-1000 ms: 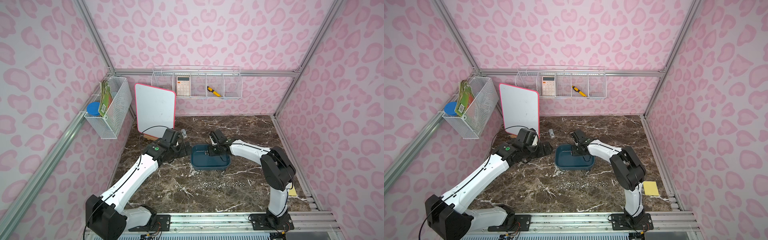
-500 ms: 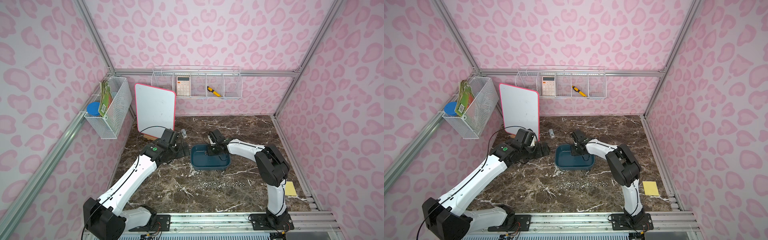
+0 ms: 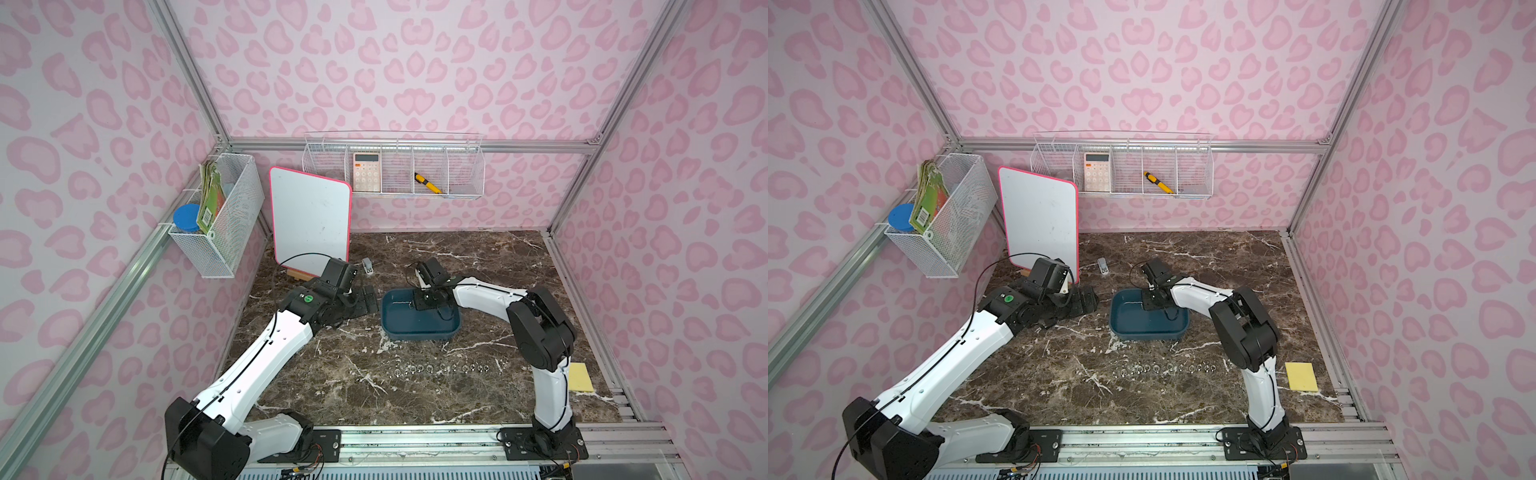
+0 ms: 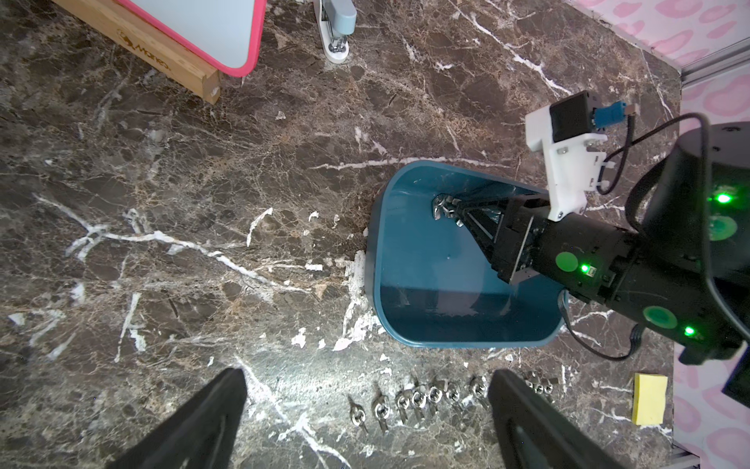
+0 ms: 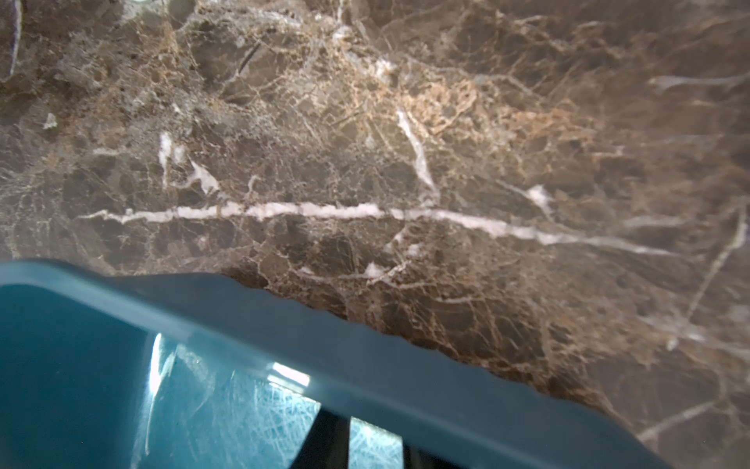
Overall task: Take out the wing nut from the storage box
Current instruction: Pick up the wing nut from the storage box.
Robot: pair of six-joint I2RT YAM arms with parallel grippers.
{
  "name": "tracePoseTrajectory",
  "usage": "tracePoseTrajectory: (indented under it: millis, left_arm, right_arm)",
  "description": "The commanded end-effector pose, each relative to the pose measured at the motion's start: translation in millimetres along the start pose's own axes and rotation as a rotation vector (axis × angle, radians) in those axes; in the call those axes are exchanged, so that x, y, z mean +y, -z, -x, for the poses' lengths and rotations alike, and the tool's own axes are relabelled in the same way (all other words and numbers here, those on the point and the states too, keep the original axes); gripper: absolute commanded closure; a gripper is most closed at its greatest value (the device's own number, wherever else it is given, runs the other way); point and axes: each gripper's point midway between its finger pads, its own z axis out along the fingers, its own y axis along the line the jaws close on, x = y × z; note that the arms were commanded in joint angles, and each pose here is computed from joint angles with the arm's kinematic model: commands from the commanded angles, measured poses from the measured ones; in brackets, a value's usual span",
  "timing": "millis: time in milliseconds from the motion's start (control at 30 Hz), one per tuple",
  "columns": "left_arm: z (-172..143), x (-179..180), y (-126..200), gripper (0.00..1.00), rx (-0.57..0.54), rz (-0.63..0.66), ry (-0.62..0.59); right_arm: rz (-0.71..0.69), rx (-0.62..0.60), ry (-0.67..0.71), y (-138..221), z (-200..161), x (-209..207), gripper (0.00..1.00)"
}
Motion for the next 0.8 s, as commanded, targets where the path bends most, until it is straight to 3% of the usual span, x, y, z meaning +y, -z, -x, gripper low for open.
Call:
tracePoseTrajectory:
  millis: [0,233,767]
  left_arm:
    - [0,1,1,0.02,0.001,0.007,-0.009]
    - [-1,1,0,0.02,0.006,0.005,-0.009]
    - [-1,1,-2,0.02,0.015,0.010,-0.013]
  right_arm:
    - [0.008,-0.016,0.009,8,5,2,0.76]
    - [0.050,-0.064,0.005,26,16,10,0.72]
    - [0.018,0.011,-0.005,-4,-3,-7,0.78]
